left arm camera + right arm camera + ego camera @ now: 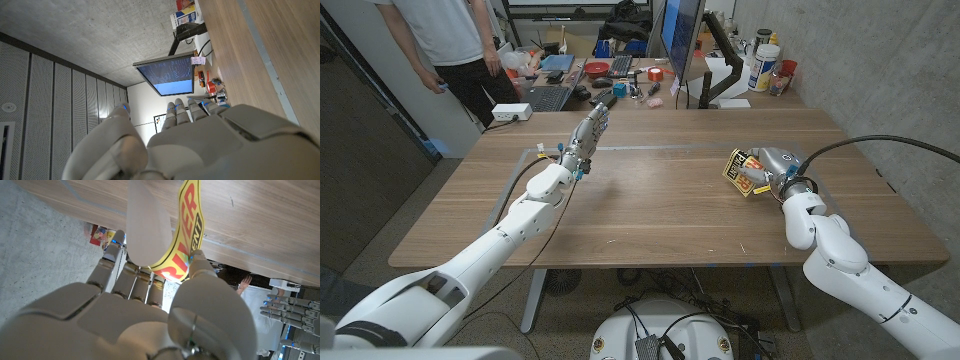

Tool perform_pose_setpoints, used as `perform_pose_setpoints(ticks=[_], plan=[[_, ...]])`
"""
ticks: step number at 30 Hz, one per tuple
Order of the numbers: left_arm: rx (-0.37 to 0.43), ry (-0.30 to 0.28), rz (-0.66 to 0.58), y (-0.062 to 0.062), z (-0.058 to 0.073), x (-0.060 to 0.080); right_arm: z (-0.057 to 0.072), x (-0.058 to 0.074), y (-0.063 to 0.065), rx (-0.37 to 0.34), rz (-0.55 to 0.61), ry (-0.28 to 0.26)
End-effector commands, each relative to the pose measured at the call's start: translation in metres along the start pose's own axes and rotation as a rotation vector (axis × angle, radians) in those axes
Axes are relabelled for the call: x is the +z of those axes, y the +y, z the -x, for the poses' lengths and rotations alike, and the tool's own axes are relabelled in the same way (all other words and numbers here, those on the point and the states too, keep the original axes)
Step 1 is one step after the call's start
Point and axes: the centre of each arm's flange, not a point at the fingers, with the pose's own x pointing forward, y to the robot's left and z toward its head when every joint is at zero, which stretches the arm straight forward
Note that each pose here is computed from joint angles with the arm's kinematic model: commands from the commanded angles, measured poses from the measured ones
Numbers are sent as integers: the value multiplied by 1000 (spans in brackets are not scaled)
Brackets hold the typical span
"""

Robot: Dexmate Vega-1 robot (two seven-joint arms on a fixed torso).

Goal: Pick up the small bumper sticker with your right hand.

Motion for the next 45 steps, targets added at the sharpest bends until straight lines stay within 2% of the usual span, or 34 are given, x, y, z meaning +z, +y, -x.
perform_pose_setpoints(ticks=[1, 10, 23, 45], plan=[[4, 0, -4, 2, 3, 2, -1, 2, -16, -21, -17, -26], [0, 2, -3, 1, 5, 1, -3, 3, -25, -40, -3, -42], [-3, -6, -12, -1, 5, 6, -2, 0, -36, -66, -17, -36], [2, -15, -8, 0, 8, 6, -6, 1, -57, -104, -43, -41]])
